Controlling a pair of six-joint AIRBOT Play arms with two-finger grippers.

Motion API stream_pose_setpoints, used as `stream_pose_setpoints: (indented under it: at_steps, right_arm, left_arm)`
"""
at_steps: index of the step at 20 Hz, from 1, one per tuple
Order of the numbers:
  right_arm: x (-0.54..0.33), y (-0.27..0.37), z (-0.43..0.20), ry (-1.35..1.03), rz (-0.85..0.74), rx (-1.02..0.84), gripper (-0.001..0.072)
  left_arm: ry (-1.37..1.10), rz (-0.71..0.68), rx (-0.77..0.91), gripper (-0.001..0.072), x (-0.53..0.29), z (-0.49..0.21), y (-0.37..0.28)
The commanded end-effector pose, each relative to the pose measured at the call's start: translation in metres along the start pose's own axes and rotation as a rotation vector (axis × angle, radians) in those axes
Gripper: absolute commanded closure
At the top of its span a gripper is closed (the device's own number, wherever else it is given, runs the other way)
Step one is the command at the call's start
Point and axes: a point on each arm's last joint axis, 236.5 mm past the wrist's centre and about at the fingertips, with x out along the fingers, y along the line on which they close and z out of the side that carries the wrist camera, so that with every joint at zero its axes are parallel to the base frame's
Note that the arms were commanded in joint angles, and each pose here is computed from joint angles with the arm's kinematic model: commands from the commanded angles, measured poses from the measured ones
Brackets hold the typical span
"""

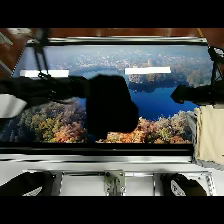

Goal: Fold the shirts.

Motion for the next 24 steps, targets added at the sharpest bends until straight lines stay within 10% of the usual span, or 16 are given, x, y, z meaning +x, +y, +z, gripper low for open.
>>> stream_pose_setpoints:
  at_steps: [1, 5, 7, 17, 24]
  right_arm:
    - [-0.007, 0.0, -0.024, 0.07, -0.004, -0.005, 0.0037]
    - [0.03, -0.002, -0.061, 0.179, 0.022, 0.033, 0.0036]
    - [0.052, -0.002, -0.081, 0.226, 0.04, 0.06, 0.0036]
    - [0.12, 0.007, -0.123, 0.438, 0.156, 0.053, 0.0036]
    - [0.149, 0.058, -0.128, 0.522, 0.426, 0.14, 0.0036]
  left_arm:
    - [0.197, -0.003, -0.105, 0.0667, 0.074, -0.091, -0.005]
    - [0.374, -0.046, -0.257, 0.0649, 0.146, -0.188, -0.026]
    - [0.41, -0.056, -0.351, -0.0013, 0.159, -0.203, -0.031]
    - [0.578, 0.169, -0.367, -0.0011, 0.038, -0.164, 0.132]
    - [0.495, 0.12, -0.592, -0.001, 0.078, -0.241, 0.123]
